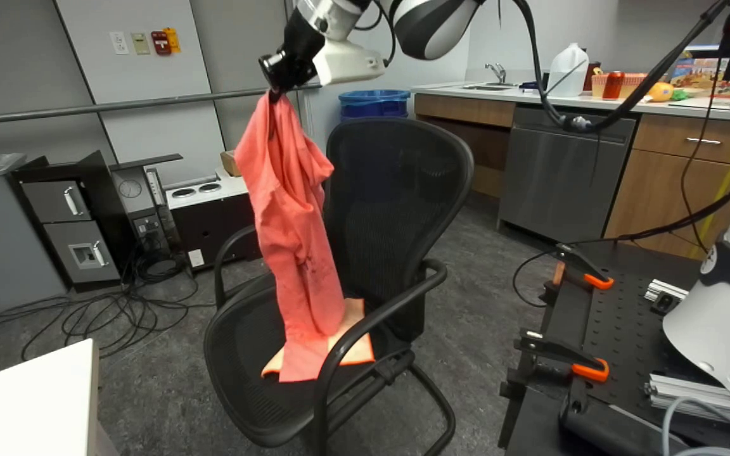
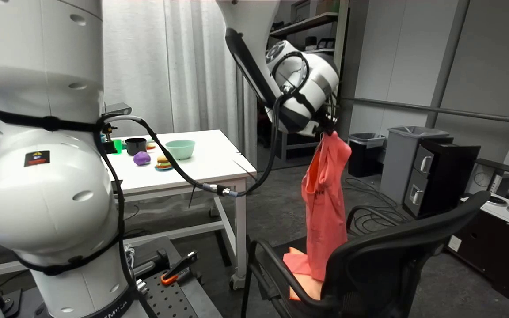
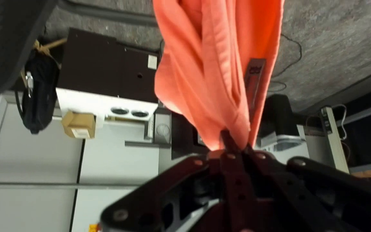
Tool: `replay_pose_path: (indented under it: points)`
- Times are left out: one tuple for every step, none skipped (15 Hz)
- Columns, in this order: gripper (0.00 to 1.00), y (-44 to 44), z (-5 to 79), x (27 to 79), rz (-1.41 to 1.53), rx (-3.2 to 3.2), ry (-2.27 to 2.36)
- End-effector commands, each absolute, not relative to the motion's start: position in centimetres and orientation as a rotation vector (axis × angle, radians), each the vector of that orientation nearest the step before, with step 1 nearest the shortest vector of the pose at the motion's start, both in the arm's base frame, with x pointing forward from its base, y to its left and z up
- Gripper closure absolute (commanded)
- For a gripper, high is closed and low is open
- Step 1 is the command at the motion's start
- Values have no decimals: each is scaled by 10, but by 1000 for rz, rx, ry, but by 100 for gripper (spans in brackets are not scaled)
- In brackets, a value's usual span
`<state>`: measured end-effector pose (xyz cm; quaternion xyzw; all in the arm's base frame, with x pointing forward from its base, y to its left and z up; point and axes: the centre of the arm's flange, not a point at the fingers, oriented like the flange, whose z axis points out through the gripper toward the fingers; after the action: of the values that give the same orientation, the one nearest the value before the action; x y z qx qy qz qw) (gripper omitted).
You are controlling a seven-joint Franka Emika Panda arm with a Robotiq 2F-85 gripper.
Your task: Remove the orange shirt from the backrest of the black chair
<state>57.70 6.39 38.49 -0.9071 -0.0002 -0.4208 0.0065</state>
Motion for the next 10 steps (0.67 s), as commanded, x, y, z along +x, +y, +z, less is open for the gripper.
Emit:
replay_pose_path:
  points:
    - [99,42,375,607,-1040,-2935,133]
    - [99,38,356,610,-964,-2960,184]
    - [99,34,342,613,-886,-2980,237]
    - [99,32,330,616,-805,-2997,294]
    - [99,30,320,621,-726,-3004,347]
    - [99,31,313,624,-656,-3008,392]
    - [99,30,309,629,-588,-3005,434]
    - [99,27,308,635,-530,-3001,477]
    - [99,25,311,642,-478,-2994,514]
    - [99,21,317,652,-431,-2985,549]
